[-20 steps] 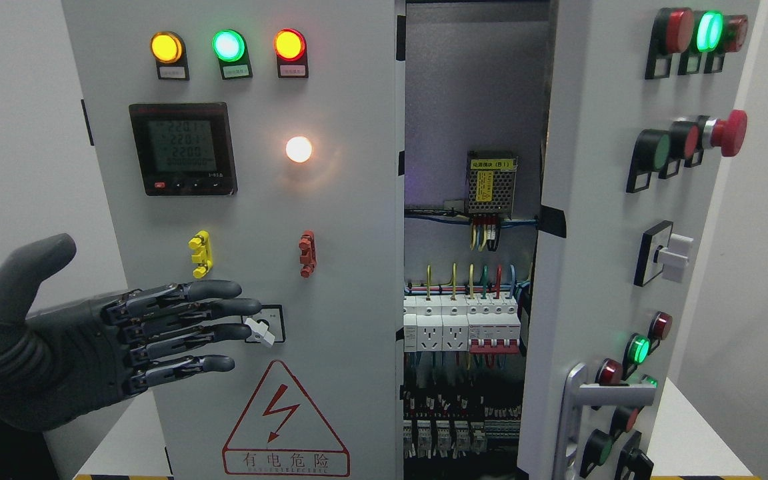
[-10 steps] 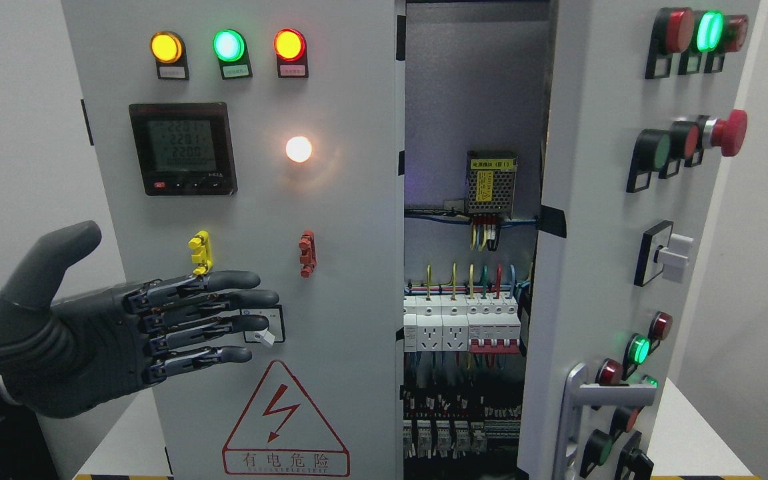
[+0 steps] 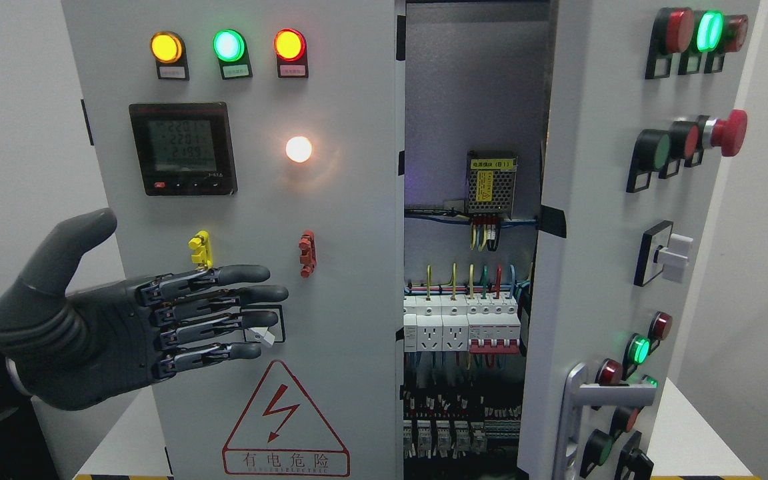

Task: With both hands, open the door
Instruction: 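Raise the left hand toward the gap between the cabinet doors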

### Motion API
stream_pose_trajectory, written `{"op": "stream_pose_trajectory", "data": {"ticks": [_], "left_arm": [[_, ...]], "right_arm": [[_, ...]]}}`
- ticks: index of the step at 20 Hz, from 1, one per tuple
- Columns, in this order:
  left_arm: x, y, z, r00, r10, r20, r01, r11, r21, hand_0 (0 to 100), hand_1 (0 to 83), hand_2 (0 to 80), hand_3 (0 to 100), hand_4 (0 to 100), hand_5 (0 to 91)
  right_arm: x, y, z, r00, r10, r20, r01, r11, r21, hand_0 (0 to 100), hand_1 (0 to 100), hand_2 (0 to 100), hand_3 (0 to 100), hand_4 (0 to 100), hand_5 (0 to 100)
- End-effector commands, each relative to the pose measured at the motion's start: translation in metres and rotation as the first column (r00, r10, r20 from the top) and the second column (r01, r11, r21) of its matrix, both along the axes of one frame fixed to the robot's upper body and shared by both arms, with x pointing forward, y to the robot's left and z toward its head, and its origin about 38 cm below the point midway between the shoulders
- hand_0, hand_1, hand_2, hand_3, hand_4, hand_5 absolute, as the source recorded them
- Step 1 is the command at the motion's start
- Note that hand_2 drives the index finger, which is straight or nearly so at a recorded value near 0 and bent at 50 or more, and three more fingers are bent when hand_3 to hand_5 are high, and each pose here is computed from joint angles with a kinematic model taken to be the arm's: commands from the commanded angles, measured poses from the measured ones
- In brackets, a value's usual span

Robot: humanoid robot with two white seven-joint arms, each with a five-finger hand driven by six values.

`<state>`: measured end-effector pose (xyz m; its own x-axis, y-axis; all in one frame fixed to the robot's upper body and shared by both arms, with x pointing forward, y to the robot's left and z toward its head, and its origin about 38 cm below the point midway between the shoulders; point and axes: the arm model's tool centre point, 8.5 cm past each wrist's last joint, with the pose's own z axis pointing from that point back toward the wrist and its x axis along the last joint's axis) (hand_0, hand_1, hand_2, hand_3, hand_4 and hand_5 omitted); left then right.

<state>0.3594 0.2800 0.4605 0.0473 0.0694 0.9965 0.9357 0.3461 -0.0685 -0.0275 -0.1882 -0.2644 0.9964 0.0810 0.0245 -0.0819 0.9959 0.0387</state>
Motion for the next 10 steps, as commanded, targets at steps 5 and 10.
{"op": "stream_pose_trajectory", "data": {"ticks": [5,10], "left_arm": [[0.068,-0.053,-0.026,0.994,-0.050,-0.097,0.052,0.998,0.019,0,0.0,0.0,0,3,0.0],[0.071,-0.090,0.000,0.991,-0.132,-0.028,0.131,0.991,-0.028,0,0.0,0.0,0,3,0.0]], "right_arm": [[0.000,0.000,0.000,1.000,0.000,0.001,0.000,1.000,-0.003,0,0,0,0,0,0],[0.000,0.000,0.000,1.000,0.000,0.001,0.000,1.000,-0.003,0,0,0,0,0,0]]}}
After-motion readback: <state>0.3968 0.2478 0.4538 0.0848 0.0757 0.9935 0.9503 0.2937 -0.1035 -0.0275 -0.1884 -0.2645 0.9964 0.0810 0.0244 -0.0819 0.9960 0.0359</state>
